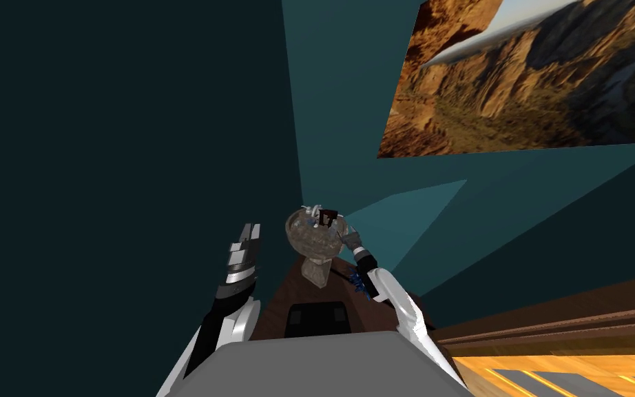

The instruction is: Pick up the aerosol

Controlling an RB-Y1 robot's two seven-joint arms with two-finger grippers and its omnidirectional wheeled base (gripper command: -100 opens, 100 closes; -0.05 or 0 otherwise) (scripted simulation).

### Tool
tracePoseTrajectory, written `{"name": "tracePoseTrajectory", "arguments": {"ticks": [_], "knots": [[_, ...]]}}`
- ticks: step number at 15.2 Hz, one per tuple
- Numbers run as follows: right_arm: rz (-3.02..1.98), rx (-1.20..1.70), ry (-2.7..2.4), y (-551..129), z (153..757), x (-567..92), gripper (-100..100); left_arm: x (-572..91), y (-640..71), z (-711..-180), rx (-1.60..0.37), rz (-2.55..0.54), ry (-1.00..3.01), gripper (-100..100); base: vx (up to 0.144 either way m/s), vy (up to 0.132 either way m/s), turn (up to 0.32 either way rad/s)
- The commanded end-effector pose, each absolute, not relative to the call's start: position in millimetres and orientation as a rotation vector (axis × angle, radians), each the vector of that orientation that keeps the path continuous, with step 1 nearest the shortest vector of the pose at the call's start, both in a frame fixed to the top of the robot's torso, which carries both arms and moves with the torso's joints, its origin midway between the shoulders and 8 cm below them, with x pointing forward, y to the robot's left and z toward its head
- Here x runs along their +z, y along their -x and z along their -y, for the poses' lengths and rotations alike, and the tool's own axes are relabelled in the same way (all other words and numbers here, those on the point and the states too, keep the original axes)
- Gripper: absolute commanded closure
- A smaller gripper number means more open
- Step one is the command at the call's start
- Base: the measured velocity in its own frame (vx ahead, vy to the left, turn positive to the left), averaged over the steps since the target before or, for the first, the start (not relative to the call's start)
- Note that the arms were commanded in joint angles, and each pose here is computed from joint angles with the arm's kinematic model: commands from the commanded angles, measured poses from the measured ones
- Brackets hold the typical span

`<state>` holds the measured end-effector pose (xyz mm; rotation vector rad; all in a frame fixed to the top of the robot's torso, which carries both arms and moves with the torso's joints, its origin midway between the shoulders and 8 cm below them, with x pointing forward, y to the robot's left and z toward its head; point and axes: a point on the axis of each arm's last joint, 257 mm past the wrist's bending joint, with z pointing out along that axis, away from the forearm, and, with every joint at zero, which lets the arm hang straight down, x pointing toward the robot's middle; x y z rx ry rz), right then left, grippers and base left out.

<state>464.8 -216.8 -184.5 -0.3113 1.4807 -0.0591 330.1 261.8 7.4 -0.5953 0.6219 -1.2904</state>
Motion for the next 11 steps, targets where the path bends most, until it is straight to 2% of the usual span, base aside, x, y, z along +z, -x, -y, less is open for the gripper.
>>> {"name": "tracePoseTrajectory", "arguments": {"ticks": [1,11], "knots": [[-1.486,-0.134,0.362,-468,219,-192,-100,7,-330,-262,-1.29,-0.622,0.595,0,0.014,0.02,0.019],[-1.461,-0.385,0.549,-475,222,-207,-100,7,-330,-262,-1.29,-0.622,0.595,0,0.012,0.019,0.016]]}}
